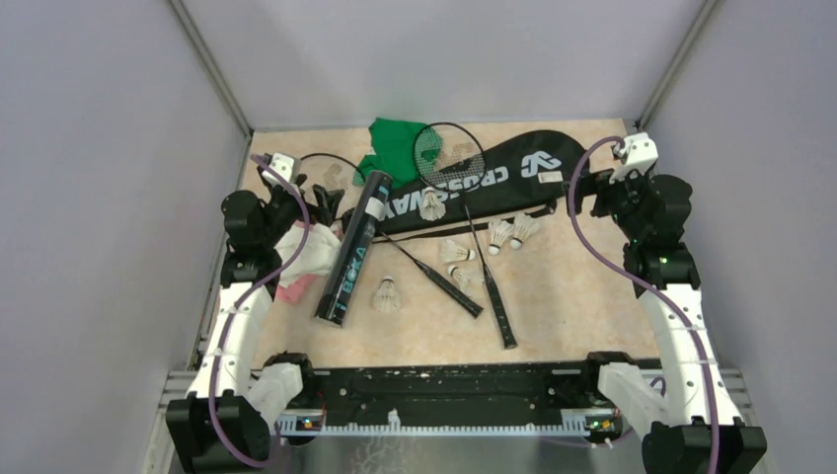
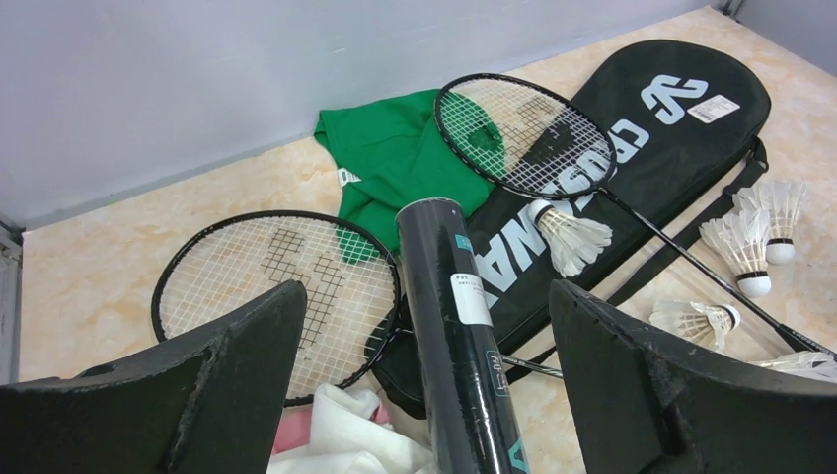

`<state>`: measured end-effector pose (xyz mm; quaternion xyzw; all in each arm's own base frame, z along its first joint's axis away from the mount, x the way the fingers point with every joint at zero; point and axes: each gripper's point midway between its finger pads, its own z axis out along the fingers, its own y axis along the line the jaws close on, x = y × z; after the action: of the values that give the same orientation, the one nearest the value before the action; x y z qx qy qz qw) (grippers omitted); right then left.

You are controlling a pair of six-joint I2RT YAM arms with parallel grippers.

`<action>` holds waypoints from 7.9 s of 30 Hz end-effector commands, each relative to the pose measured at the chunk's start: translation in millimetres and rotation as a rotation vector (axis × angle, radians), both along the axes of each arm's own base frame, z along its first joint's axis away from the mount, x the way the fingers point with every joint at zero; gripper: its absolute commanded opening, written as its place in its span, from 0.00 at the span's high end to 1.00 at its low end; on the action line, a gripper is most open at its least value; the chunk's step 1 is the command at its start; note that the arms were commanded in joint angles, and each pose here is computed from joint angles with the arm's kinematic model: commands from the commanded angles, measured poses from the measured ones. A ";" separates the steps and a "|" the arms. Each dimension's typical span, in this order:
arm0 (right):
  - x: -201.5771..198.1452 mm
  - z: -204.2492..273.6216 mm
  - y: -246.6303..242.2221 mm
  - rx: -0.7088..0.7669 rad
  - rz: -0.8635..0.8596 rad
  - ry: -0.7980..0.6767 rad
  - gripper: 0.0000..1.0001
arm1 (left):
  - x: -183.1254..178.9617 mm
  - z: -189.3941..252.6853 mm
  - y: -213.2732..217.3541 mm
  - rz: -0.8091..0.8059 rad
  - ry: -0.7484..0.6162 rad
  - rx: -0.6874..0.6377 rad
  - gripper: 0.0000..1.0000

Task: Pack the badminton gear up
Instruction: Open the lid of the shuttle tube.

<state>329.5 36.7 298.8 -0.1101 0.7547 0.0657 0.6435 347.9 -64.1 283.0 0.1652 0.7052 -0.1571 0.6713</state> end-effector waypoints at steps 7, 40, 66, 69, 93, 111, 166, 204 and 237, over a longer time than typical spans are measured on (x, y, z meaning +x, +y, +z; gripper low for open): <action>-1.4 8.9 1.1 -0.013 0.005 -0.040 0.02 | -1.7 13.2 2.7 0.005 -0.056 0.018 0.01; -18.3 -39.4 22.2 -0.109 0.190 0.070 0.02 | -45.5 -67.6 -24.1 -0.299 0.170 0.287 0.01; -19.9 -60.4 26.5 -0.098 0.219 0.120 0.02 | -2.3 -193.0 -40.3 -0.096 0.587 0.384 0.03; -20.2 -61.4 27.3 -0.095 0.224 0.123 0.02 | -11.5 -199.9 -34.7 -0.102 0.610 0.422 0.01; -19.7 -68.1 30.9 -0.076 0.240 0.148 0.02 | -50.1 -215.7 -33.1 -0.242 0.466 0.536 0.30; -32.4 3.9 97.2 -0.122 0.622 0.042 0.02 | -70.2 -96.1 -82.7 -0.611 0.254 0.635 0.81; -67.6 -124.3 221.6 -0.305 1.156 0.345 0.72 | -107.5 -39.2 -185.5 -0.912 -0.094 0.684 0.52; -35.4 26.0 171.7 0.200 0.818 0.068 0.69 | -41.6 109.3 -182.2 -0.705 0.252 -0.550 0.01; -71.8 -19.6 213.8 0.264 1.070 0.188 0.50 | -44.5 117.4 -189.6 -0.890 0.110 -0.700 0.46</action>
<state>259.5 251.9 272.9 -0.3593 0.6482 0.5112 0.4352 311.8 -255.1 390.9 0.1733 0.5369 -0.6622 0.4931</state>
